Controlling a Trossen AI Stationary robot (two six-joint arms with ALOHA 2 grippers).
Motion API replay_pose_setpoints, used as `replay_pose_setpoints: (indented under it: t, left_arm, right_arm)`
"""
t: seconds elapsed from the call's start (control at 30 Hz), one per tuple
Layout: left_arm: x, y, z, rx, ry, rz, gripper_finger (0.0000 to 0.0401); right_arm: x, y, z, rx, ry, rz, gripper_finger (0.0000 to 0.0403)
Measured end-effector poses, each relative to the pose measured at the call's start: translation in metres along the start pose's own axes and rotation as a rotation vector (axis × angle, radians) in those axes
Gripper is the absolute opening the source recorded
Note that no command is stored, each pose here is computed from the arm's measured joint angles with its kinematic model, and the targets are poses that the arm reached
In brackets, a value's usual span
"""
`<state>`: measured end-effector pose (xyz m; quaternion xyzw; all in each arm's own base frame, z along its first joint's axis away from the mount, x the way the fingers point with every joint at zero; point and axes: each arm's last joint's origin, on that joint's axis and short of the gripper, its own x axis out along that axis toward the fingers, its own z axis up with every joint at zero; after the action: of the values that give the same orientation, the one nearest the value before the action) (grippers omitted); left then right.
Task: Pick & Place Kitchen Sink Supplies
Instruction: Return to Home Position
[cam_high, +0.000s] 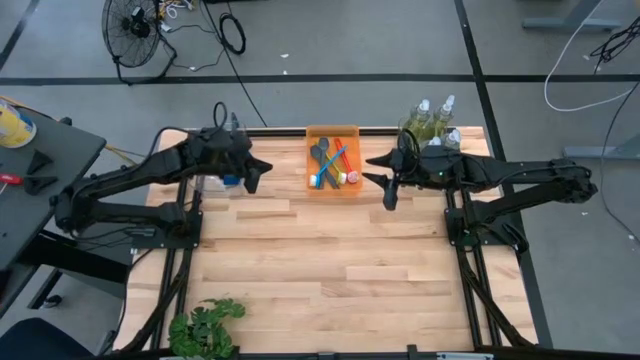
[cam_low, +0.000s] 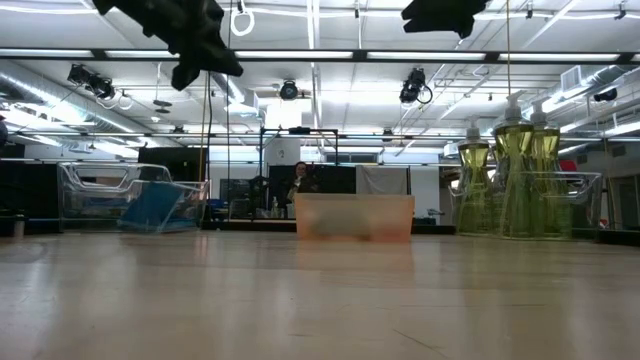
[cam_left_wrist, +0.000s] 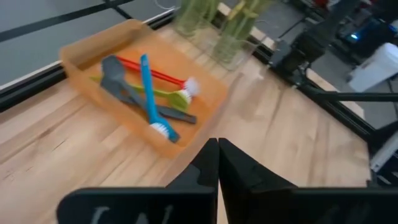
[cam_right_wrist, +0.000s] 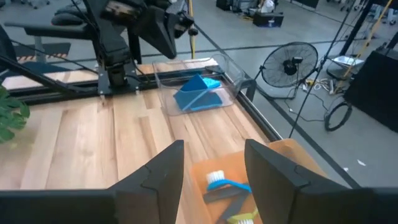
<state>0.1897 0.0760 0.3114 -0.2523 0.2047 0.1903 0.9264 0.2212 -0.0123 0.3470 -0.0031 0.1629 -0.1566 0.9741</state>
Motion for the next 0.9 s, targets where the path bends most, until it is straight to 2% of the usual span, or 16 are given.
replay_pose_setpoints:
  t: [0.13,0.23,0.4,0.6,0.77,0.9]
  left_arm:
    - [0.001,-0.011,-0.001,0.029,-0.018,-0.056,0.0014]
    - [0.0,-0.022,0.0,0.096,-0.051,-0.118,0.0009]
    - [0.0,-0.034,-0.001,0.203,-0.084,-0.167,0.0008]
    - [0.0,-0.035,-0.002,0.118,-0.076,-0.172,0.0034]
    - [0.0,-0.035,-0.002,0.078,-0.073,-0.173,0.004]
    - [0.0,-0.035,-0.002,0.077,-0.073,-0.173,0.0038]
  right_arm:
    - [0.0,0.0,-0.002,-0.014,0.024,0.0,0.017]
    - [0.0,0.001,-0.003,-0.015,0.026,0.022,0.0163]
    - [0.0,0.002,-0.002,-0.007,0.027,0.059,0.013]
    - [0.0,0.002,-0.002,-0.012,0.027,0.077,0.0063]
    - [0.0,0.004,-0.003,-0.013,0.029,0.128,0.0012]
    - [0.0,0.005,-0.002,-0.025,0.027,0.156,0.0006]
